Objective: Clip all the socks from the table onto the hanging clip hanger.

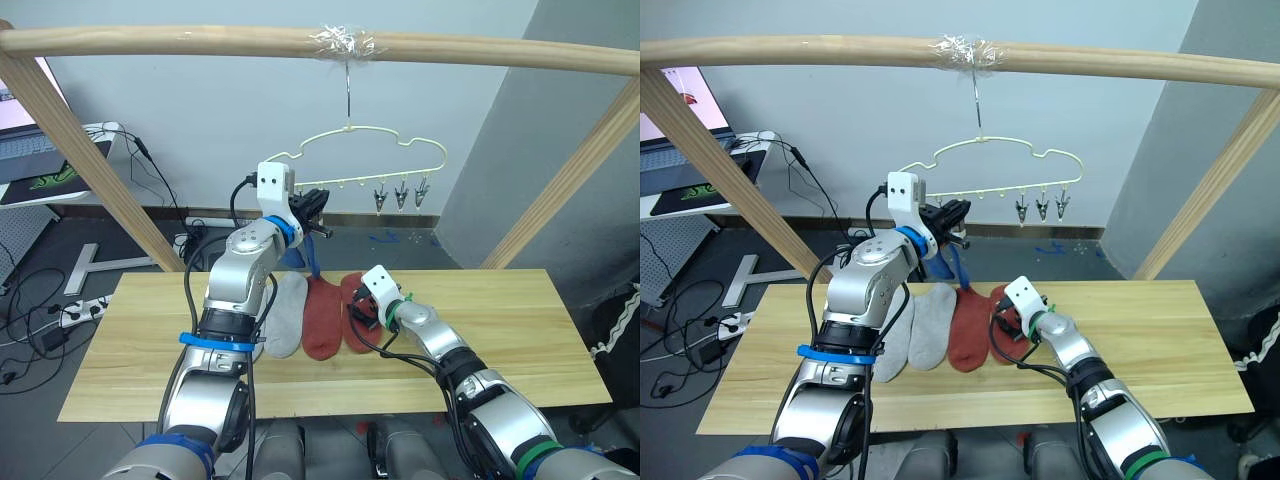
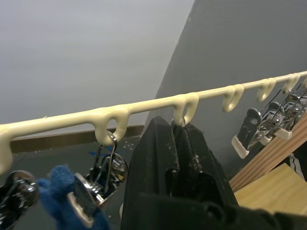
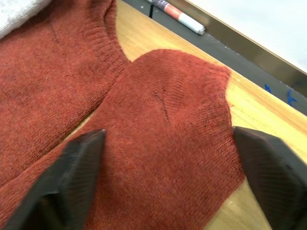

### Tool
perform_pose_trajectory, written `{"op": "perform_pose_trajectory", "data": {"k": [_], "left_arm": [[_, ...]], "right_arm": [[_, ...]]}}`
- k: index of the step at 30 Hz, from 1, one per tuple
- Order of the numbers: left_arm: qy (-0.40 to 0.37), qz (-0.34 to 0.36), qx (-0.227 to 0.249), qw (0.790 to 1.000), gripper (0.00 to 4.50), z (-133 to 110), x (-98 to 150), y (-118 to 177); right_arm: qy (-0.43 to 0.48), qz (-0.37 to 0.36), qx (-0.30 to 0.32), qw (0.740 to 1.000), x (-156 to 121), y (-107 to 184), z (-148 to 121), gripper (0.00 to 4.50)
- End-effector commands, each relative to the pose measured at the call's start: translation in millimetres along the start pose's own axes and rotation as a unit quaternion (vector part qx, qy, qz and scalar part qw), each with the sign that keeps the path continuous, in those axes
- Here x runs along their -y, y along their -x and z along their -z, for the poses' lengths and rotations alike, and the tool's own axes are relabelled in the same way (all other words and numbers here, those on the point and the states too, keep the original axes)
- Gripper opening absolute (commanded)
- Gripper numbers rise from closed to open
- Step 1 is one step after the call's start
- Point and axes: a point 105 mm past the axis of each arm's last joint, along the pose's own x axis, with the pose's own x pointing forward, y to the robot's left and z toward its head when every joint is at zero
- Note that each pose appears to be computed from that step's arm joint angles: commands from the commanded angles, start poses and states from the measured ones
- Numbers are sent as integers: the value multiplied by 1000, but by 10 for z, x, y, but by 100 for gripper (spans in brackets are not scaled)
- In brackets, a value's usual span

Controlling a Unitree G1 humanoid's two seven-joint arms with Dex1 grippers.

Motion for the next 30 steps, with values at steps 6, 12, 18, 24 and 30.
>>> {"op": "perform_pose_trajectory", "data": {"k": [6, 12, 18, 24, 30], "left_arm": [[11, 7, -4, 1000, 0, 1, 12, 23], [127, 59, -34, 990, 0, 61, 144, 45], [229, 75, -45, 969, 0, 16, 150, 38], [300, 95, -50, 948, 0, -2, 195, 62], [309, 108, -53, 943, 0, -27, 248, 79]], "right_arm": [[29, -27, -43, 998, -27, 184, 461, 155], [66, -24, 21, 997, 60, 594, 347, 3], [121, 11, 106, 987, 44, 927, -204, 3], [128, 61, 197, 970, -59, 1144, -794, 3], [120, 83, 228, 963, -126, 1163, -1031, 3]]}}
